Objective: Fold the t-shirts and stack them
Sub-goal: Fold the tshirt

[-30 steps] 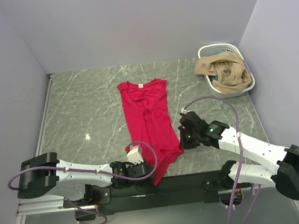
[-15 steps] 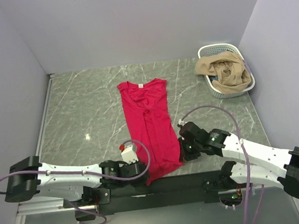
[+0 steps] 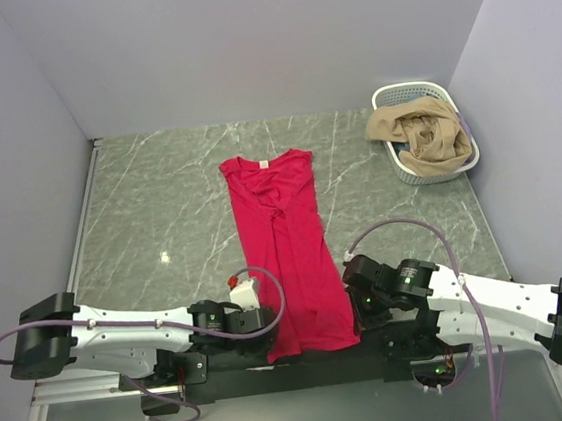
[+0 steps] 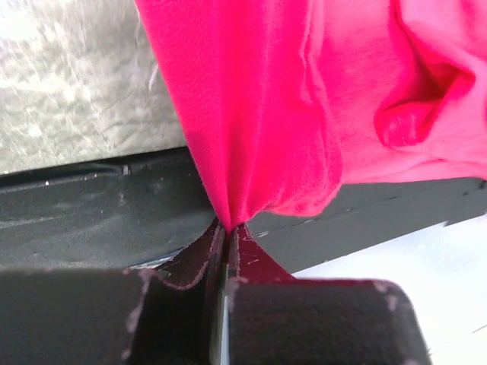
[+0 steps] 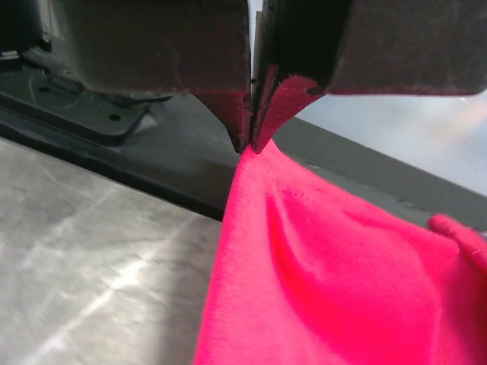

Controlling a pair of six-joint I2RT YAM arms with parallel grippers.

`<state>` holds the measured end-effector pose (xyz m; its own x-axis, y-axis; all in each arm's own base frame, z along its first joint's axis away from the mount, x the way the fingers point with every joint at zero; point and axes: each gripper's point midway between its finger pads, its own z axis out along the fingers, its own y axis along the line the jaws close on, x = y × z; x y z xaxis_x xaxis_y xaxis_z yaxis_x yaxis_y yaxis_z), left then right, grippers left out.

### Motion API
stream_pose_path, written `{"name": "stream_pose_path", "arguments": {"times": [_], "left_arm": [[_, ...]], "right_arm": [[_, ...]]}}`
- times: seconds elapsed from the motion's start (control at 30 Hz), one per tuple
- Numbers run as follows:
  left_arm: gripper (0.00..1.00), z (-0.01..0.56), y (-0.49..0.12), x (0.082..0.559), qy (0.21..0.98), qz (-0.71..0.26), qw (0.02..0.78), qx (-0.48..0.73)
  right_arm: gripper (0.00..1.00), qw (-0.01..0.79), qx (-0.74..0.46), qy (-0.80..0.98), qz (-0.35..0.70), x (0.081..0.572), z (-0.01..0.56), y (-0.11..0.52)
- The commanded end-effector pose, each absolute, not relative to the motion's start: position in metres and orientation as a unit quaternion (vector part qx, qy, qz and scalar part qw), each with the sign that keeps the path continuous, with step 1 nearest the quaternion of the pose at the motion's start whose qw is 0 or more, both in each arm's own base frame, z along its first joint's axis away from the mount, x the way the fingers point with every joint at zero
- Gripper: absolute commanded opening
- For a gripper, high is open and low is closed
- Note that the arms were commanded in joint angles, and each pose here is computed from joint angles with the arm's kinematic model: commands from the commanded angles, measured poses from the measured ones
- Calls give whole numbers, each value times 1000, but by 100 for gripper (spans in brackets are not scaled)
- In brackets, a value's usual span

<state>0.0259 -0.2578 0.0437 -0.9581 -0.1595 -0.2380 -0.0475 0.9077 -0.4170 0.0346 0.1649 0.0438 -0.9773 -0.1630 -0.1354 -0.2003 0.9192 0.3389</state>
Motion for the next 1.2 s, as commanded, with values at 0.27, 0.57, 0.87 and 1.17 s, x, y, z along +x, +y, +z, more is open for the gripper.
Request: {"name": "stream_pose_path", "arguments": {"times": [0.27, 0.57, 0.87, 1.17], "left_arm": [[18, 51, -255, 13, 972, -213, 90, -36], [41, 51, -253, 15, 975, -197, 98, -28], [50, 70, -254, 34, 971, -183, 146, -45], [51, 90, -248, 45, 958, -211, 170, -88]], "right_arm": [[0, 29, -84, 979, 183, 20, 36, 170], [52, 162, -50, 975, 141, 69, 97, 162], [49, 173, -98, 972, 125, 80, 88, 204], [49, 181, -139, 972, 65, 74, 69, 243]]}}
